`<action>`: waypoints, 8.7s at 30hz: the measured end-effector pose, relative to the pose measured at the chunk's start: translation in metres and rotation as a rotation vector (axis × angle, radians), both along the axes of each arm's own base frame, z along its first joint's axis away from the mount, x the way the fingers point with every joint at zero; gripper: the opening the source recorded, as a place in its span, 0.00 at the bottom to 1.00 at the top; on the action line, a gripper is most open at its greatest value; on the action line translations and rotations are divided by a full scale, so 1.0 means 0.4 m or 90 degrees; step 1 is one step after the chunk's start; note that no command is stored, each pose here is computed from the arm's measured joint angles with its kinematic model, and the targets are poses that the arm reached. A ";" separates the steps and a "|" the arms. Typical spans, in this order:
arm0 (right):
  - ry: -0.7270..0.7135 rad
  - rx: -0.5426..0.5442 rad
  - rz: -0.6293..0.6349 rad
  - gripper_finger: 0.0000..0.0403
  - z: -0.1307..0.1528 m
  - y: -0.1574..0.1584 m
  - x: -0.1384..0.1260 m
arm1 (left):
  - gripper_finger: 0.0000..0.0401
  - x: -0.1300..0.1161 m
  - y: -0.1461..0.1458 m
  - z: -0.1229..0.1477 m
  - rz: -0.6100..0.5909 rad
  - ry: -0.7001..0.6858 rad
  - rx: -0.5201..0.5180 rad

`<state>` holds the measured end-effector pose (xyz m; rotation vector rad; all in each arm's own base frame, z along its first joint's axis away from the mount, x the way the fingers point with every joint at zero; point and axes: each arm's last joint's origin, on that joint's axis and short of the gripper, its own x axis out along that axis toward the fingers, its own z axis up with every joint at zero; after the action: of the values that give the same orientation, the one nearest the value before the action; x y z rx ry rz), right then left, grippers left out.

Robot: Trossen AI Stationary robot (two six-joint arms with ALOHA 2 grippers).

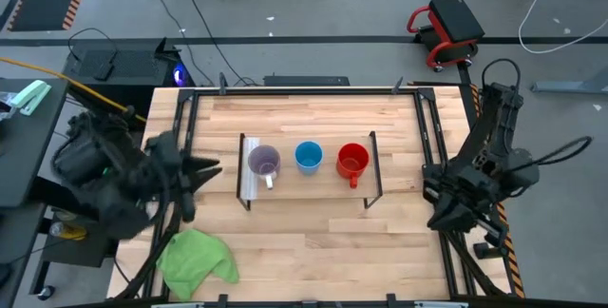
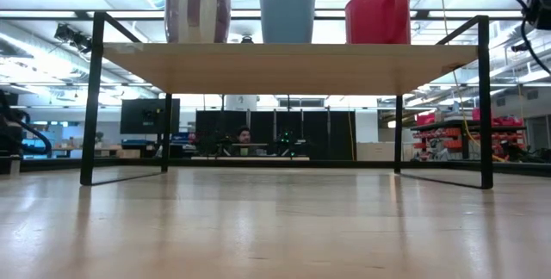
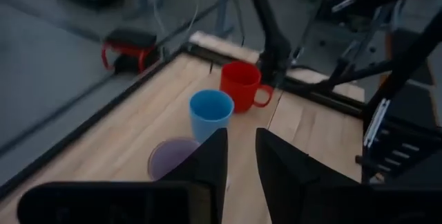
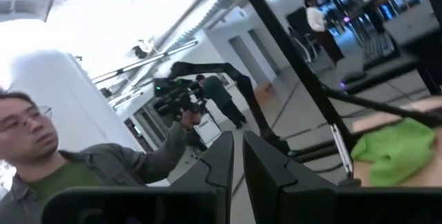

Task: Stack small to large cups/mugs on shelf
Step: Return to Home Position

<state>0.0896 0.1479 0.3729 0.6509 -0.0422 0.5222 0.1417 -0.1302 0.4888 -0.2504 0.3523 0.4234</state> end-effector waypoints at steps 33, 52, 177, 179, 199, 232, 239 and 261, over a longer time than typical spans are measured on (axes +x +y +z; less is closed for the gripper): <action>-0.338 0.011 0.162 0.10 -0.076 -0.209 0.011 | 0.22 -0.213 0.140 -0.168 -0.219 -0.161 -0.063; -0.318 0.001 0.078 0.10 -0.070 -0.297 0.027 | 0.23 -0.280 0.317 -0.135 -0.236 -0.245 -0.154; -0.355 -0.050 0.046 0.10 -0.353 -0.363 0.035 | 0.21 -0.247 0.131 -0.710 -0.796 -0.531 -0.137; -0.348 -0.068 0.068 0.10 -0.356 -0.360 0.036 | 0.21 -0.246 0.128 -0.717 -0.803 -0.511 -0.128; -0.199 -0.147 0.178 0.10 -0.414 -0.354 0.069 | 0.21 -0.239 0.112 -0.795 -0.851 -0.306 -0.033; -0.339 -0.241 -0.064 0.10 -0.362 -0.394 0.068 | 0.22 -0.238 0.112 -0.796 -0.850 -0.304 -0.033; -0.450 -0.277 -0.095 0.10 -0.328 -0.386 0.022 | 0.21 -0.238 0.112 -0.796 -0.849 -0.306 -0.034; -0.569 -0.307 -0.184 0.10 -0.290 -0.379 -0.094 | 0.20 -0.238 0.112 -0.796 -0.849 -0.307 -0.035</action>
<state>0.0521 -0.0037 0.2568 -0.1001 -0.8164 0.4838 0.0464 -0.0854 0.1705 -0.1188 0.0026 -0.9519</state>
